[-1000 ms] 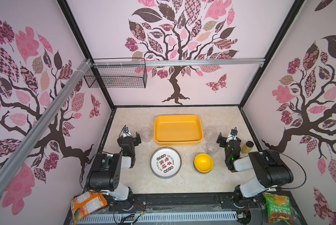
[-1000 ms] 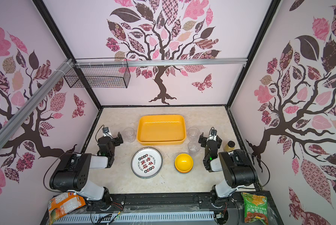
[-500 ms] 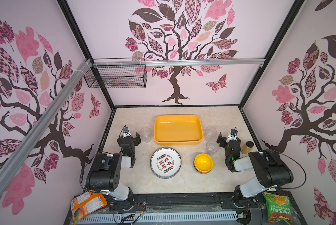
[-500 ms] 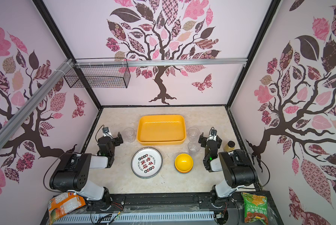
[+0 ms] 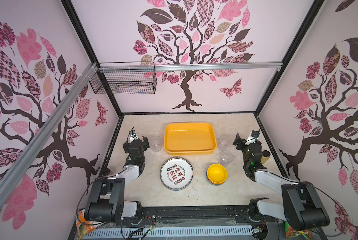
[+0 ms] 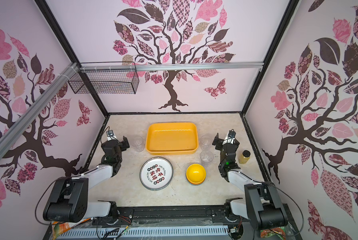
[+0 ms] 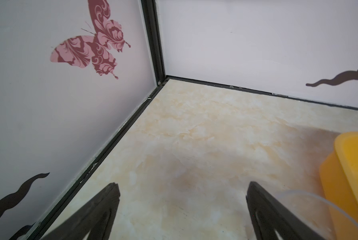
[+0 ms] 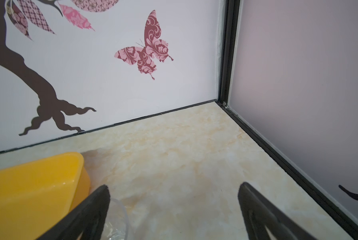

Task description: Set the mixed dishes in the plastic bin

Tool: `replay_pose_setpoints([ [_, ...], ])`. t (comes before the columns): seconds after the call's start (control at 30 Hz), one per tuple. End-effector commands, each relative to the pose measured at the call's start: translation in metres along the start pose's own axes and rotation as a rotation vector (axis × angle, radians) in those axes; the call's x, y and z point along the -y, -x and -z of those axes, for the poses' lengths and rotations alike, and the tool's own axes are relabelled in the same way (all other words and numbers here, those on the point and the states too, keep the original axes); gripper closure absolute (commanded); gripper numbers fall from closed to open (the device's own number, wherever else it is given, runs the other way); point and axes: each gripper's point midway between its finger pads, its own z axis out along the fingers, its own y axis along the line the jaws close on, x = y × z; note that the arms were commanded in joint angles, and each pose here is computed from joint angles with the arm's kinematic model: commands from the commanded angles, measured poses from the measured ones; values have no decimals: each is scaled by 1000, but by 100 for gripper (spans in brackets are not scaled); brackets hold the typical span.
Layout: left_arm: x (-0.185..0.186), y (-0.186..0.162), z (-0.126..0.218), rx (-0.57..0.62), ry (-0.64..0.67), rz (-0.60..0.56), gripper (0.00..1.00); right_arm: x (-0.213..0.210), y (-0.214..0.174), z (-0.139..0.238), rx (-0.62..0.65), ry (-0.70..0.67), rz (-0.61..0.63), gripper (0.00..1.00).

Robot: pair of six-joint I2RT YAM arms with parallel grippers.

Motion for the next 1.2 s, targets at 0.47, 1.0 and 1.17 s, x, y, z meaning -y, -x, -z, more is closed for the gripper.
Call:
replay_pose_setpoints([
  [0.47, 29, 16, 84, -490, -267, 471, 34, -96, -6, 37, -580, 391, -488, 35],
  [1.0, 62, -105, 197, -1092, -512, 488, 38, -227, -96, 133, -1012, 587, 24, 51],
  [1.17, 70, -133, 202, -1185, -489, 504, 37, -247, -133, 154, -1121, 570, 135, 50],
])
